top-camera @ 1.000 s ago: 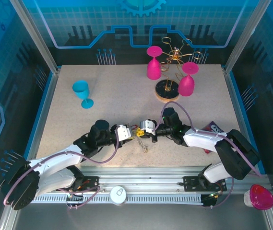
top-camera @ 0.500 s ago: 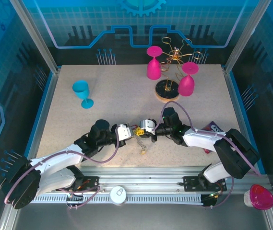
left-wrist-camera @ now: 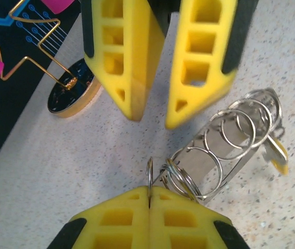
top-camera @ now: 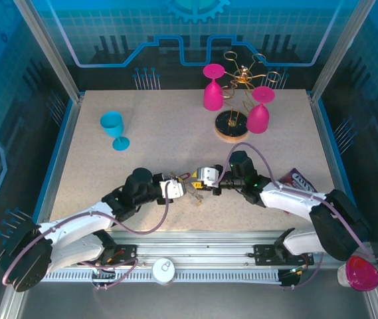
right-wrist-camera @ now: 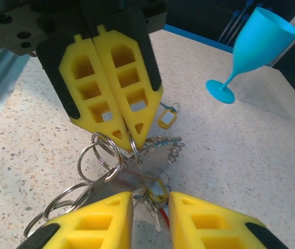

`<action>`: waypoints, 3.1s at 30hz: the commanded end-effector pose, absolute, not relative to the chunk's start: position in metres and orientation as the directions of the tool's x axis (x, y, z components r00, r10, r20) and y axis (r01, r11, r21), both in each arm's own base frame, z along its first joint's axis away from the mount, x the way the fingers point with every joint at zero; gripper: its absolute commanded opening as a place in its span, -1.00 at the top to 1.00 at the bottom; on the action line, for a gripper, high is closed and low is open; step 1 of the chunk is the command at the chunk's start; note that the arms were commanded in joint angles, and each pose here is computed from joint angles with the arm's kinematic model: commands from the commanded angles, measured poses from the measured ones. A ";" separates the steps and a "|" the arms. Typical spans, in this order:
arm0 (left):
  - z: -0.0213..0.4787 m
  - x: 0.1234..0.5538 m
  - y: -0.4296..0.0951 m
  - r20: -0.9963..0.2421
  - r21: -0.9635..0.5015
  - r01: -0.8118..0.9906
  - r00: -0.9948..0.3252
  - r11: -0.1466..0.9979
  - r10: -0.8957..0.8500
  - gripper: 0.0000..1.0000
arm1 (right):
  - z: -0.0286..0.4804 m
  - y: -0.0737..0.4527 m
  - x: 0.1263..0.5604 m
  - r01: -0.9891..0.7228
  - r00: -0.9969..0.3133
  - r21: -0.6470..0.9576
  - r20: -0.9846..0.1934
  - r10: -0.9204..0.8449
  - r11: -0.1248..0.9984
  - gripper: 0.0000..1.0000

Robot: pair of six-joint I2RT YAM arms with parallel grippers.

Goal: Put the keys on the keyring

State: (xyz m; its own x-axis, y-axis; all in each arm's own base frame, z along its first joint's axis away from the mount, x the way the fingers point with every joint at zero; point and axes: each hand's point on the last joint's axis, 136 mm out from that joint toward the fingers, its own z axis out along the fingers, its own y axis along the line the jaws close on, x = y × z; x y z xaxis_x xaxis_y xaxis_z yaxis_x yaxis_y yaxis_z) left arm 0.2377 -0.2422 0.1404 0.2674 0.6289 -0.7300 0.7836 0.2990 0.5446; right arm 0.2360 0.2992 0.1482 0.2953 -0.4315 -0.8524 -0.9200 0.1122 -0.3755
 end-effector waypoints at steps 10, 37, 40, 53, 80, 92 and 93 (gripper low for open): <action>0.150 0.243 -0.242 -0.623 0.685 0.691 0.393 0.229 0.676 1.00 | 0.147 0.285 0.234 -0.905 0.261 -0.376 -0.859 -0.441 0.197 0.58; 0.144 0.224 -0.252 -0.846 0.031 0.858 -0.250 0.513 0.470 1.00 | 0.153 0.252 0.223 -0.619 -0.707 0.430 -0.669 -0.228 0.657 0.52; 0.150 0.226 -0.256 -0.852 -0.055 0.835 -0.325 0.547 0.410 1.00 | 0.154 0.260 0.221 -0.581 -0.758 0.497 -0.619 -0.206 0.645 0.54; 0.181 0.278 -0.242 -0.773 -0.404 0.404 -0.630 0.821 -0.070 1.00 | 0.208 0.251 0.240 -0.570 -0.724 0.409 -0.660 -0.201 0.713 0.58; 0.272 0.285 -0.241 -0.813 -0.390 0.417 -0.574 0.821 -0.095 1.00 | 0.236 0.236 0.238 -0.712 -0.407 0.128 -0.877 -0.257 0.691 0.79; 0.239 0.245 -0.241 -0.865 0.204 0.820 -0.104 0.534 0.490 1.00 | 0.251 0.217 0.252 -0.686 -0.339 0.050 -0.904 -0.259 0.726 0.89; 0.238 0.242 -0.242 -0.861 0.241 0.832 -0.055 0.500 0.506 1.00 | 0.252 0.216 0.252 -0.688 -0.330 0.039 -0.906 -0.264 0.725 0.90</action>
State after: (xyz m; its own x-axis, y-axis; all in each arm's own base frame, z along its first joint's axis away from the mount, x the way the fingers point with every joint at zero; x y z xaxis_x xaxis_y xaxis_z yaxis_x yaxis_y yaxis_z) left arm 0.2535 -0.2327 0.2229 -0.3302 0.4093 -0.8506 0.7371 0.6746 0.0385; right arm 0.2455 0.2220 0.2300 -0.3984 -0.2718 -0.8760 -0.6914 0.7165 0.0922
